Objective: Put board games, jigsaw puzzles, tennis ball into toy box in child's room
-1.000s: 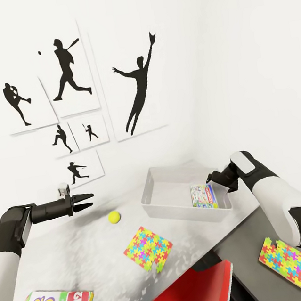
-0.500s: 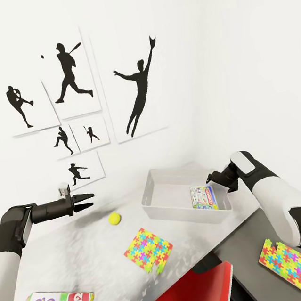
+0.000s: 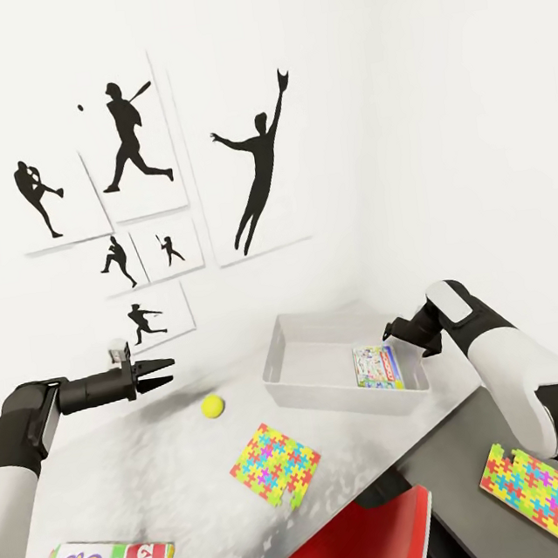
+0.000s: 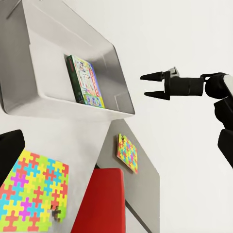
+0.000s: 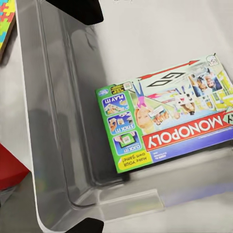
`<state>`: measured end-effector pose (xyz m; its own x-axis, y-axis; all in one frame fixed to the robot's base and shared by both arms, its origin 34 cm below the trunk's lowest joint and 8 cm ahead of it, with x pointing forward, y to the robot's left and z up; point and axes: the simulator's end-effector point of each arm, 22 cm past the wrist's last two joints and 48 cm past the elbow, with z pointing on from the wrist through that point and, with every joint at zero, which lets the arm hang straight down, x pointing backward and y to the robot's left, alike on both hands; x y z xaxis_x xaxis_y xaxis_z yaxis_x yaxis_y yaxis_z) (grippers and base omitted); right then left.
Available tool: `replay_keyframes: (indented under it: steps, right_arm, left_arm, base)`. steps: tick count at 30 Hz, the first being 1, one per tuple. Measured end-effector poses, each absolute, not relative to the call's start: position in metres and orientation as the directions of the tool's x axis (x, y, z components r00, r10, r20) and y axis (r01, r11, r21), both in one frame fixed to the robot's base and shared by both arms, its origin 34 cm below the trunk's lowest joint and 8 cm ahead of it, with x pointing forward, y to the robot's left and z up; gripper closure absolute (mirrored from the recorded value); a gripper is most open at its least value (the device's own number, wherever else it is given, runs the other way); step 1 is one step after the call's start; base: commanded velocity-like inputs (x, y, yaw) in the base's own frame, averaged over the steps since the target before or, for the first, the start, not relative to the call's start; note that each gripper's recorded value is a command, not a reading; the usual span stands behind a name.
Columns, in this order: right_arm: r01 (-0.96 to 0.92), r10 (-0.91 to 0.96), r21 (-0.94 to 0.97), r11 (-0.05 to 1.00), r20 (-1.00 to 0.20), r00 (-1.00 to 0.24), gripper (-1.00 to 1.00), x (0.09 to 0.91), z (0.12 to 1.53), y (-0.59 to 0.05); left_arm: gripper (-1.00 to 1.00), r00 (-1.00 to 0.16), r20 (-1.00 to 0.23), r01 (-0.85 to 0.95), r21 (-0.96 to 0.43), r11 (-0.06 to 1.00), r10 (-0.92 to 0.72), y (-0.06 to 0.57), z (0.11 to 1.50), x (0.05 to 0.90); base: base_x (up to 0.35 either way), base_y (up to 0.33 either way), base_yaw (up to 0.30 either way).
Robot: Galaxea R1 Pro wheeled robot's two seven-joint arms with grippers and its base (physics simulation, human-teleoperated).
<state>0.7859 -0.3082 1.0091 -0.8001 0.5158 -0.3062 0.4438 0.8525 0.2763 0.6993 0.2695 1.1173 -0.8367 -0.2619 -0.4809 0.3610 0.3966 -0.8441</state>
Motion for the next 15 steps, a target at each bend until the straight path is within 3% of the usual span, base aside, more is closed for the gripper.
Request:
replay_keyframes:
  steps: [15]
  right_arm:
    - [0.437, 0.516, 0.286, 0.853, -0.325, -0.793, -1.0, 0.785, 1.025, -0.308]
  left_arm:
    - [-1.0, -0.824, -0.502, 0.38, -0.834, 0.401, -0.263, 0.272, 1.131, 0.697]
  base:
    - [0.0, 0.0, 0.0]
